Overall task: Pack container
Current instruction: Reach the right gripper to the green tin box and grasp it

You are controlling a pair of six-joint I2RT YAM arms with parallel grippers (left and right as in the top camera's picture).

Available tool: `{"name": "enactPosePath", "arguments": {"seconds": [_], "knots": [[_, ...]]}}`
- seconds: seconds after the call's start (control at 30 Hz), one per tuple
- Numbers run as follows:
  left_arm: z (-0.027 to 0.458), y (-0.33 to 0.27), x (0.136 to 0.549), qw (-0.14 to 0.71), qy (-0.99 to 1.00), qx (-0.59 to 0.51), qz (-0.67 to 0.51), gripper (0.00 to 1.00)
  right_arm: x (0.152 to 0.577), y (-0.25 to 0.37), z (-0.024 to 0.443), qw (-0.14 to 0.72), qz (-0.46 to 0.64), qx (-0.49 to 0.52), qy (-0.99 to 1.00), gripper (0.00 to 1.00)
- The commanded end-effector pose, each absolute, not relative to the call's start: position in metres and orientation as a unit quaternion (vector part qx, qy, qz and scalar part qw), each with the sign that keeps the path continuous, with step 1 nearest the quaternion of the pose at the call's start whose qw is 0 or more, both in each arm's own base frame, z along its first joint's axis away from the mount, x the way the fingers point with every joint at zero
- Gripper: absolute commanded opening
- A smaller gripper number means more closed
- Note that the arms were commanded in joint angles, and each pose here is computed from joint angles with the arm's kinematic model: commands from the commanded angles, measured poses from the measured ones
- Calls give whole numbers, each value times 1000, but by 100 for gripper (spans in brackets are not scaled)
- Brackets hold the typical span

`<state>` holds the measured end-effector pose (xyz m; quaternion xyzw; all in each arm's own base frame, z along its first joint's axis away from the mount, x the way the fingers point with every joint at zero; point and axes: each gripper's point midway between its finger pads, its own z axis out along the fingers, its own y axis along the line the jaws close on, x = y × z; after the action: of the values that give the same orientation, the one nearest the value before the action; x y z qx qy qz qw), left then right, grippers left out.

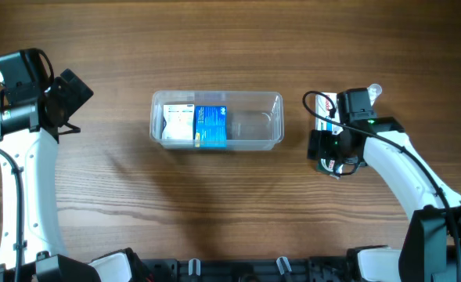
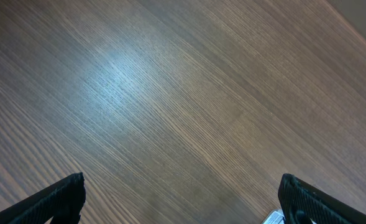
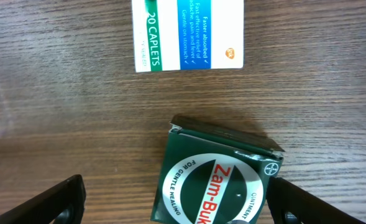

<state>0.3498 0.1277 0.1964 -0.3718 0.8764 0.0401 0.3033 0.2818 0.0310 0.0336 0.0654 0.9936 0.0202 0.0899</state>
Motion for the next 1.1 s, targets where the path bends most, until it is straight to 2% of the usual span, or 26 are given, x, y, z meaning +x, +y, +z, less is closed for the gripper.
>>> {"name": "enactPosePath", "arguments": {"seconds": [0.0,0.47,0.63,0.97,1.0,1.07], "knots": [[200,129,349,308,875,-371,40,100,281,17,29,94,-25,106,990,96],[200,129,349,308,875,-371,40,100,272,14,11,72,-28,195,978,97],[200,129,349,308,875,-371,40,100,262,13,-5,70,-29,178,981,97],[200,129,349,308,875,-371,40,100,273,18,-7,91,-15,117,989,93],[200,129,349,308,875,-371,40,100,273,18,-7,91,-16,114,989,90],[200,129,349,308,875,-371,40,100,272,18,-7,90,-16,114,989,79]]}}
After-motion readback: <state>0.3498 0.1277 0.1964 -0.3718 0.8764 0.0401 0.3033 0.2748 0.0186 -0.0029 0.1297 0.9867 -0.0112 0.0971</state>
